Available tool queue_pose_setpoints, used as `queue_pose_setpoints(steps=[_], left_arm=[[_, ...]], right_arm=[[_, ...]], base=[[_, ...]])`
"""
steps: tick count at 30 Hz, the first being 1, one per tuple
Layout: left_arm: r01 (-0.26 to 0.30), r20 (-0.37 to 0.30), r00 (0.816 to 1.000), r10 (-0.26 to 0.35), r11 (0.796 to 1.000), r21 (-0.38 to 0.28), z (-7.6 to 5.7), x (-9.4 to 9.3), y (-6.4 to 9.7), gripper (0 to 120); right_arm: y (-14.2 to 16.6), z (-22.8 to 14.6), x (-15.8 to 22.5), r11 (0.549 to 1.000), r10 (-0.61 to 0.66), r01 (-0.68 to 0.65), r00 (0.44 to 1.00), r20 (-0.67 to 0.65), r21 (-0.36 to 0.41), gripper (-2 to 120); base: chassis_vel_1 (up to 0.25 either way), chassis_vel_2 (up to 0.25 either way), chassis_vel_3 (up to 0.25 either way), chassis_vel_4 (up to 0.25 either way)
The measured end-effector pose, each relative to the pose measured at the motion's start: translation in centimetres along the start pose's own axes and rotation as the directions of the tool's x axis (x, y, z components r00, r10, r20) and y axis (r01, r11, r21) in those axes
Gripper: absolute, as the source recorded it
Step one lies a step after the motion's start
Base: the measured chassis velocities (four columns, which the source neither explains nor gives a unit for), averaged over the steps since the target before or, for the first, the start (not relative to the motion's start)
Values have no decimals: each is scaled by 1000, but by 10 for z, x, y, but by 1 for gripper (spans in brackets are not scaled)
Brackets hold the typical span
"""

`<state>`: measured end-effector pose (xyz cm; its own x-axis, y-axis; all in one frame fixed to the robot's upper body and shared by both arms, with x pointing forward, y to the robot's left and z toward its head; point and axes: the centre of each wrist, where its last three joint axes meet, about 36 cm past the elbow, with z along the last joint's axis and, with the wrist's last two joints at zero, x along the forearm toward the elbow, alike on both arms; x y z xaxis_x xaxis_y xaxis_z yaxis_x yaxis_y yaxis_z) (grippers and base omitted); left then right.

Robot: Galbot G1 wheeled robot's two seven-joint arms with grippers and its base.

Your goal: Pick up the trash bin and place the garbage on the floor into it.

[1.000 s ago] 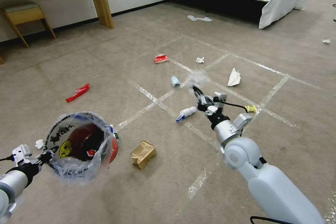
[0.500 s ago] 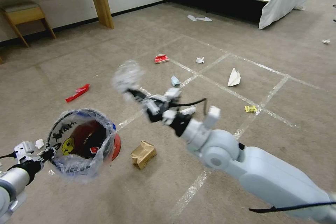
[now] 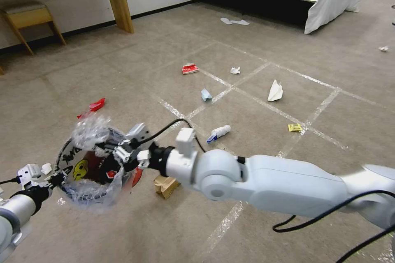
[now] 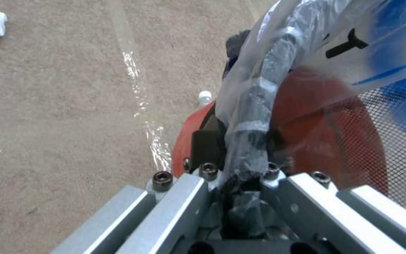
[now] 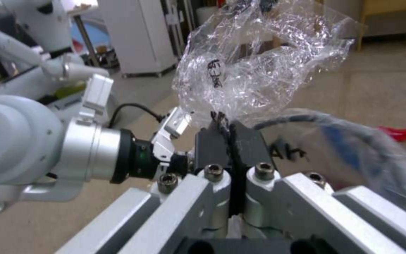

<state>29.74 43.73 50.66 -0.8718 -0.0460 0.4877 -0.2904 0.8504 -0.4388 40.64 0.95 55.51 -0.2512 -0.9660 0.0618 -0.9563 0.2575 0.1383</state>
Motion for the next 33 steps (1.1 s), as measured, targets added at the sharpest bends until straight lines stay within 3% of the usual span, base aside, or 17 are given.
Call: queue_pose_setpoints(steps=[7, 20, 25, 27, 29, 31, 32, 33], left_arm=[[-1, 0, 1000, 1, 1000, 2, 0, 0, 0, 0], [1, -2, 1000, -1, 1000, 2, 0, -1, 2, 0], [5, -2, 1000, -5, 1000, 3, -1, -2, 3, 0], [5, -2, 1000, -5, 1000, 3, -1, -2, 3, 0], [6, -2, 1000, -6, 1000, 3, -1, -2, 4, 0], [6, -2, 1000, -6, 1000, 4, 0, -2, 4, 0], [6, -1, 1000, -6, 1000, 4, 0, -2, 4, 0], [6, -1, 1000, -6, 1000, 4, 0, -2, 4, 0]], right_arm=[[-2, 7, -29, 999, 30, -27, 998, -51, 46, 0], [-6, 15, -26, 995, 76, -70, 994, -75, 75, 2], [-2, 14, -23, 996, 66, -61, 995, -78, 66, 23], [-2, 14, -23, 996, 66, -61, 995, -78, 66, 26], [-1, 15, -23, 996, 64, -59, 995, -80, 66, 39], [-1, 15, -23, 996, 64, -59, 995, -80, 66, 42], [0, 15, -23, 996, 62, -57, 995, -79, 66, 50], [0, 15, -23, 996, 62, -57, 995, -79, 66, 50]], base=[[0, 0, 0, 0], [0, 0, 0, 0], [0, 0, 0, 0], [0, 0, 0, 0], [0, 0, 0, 0], [0, 0, 0, 0], [0, 0, 0, 0], [0, 0, 0, 0]])
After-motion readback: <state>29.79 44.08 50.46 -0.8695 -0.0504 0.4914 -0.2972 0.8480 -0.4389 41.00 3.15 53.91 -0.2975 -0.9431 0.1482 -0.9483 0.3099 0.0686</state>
